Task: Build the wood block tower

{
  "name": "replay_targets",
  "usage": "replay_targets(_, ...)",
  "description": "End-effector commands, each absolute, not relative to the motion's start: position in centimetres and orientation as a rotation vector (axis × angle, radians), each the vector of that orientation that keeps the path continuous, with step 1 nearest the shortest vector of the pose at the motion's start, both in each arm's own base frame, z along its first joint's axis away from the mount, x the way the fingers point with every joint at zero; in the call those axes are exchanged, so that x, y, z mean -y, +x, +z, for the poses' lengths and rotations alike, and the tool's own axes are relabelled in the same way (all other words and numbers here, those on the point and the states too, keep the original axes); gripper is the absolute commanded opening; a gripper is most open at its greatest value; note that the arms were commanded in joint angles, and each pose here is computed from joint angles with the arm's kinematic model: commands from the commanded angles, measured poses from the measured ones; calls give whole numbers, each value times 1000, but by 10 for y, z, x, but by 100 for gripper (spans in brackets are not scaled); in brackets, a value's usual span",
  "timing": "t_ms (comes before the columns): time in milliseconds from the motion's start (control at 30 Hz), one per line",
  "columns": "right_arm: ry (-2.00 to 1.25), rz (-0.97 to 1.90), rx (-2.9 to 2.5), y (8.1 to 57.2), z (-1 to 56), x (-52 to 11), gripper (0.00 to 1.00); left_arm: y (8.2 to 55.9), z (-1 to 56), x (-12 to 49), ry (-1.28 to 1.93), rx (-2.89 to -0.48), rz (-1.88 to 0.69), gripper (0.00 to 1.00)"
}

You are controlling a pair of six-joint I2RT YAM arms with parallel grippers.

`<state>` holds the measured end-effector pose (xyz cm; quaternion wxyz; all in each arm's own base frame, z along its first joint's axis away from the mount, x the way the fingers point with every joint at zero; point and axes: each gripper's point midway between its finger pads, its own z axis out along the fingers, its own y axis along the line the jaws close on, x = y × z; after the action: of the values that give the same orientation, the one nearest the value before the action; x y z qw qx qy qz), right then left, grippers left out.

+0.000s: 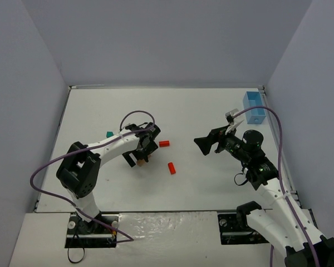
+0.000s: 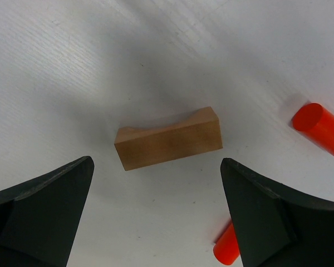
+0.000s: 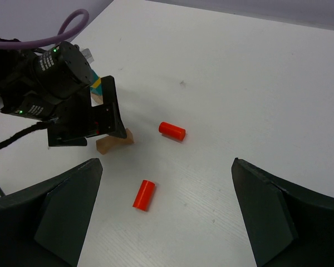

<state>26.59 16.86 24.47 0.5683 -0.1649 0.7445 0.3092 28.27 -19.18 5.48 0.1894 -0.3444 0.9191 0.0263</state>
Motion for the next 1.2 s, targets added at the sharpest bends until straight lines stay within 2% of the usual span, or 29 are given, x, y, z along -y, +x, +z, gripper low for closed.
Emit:
replay_targets(0,-408,745,-1665,266,265,-174,100,293,67,197,-1031,-2543,15,97)
replay_targets(767,-417,751,-1674,265,262,-177,100,308,58,199,-1105,-2519,-42,97)
replay_targets(1167,-418,752,-1675,265,261,-177,100,305,57,197,-1119,-2518,-40,89)
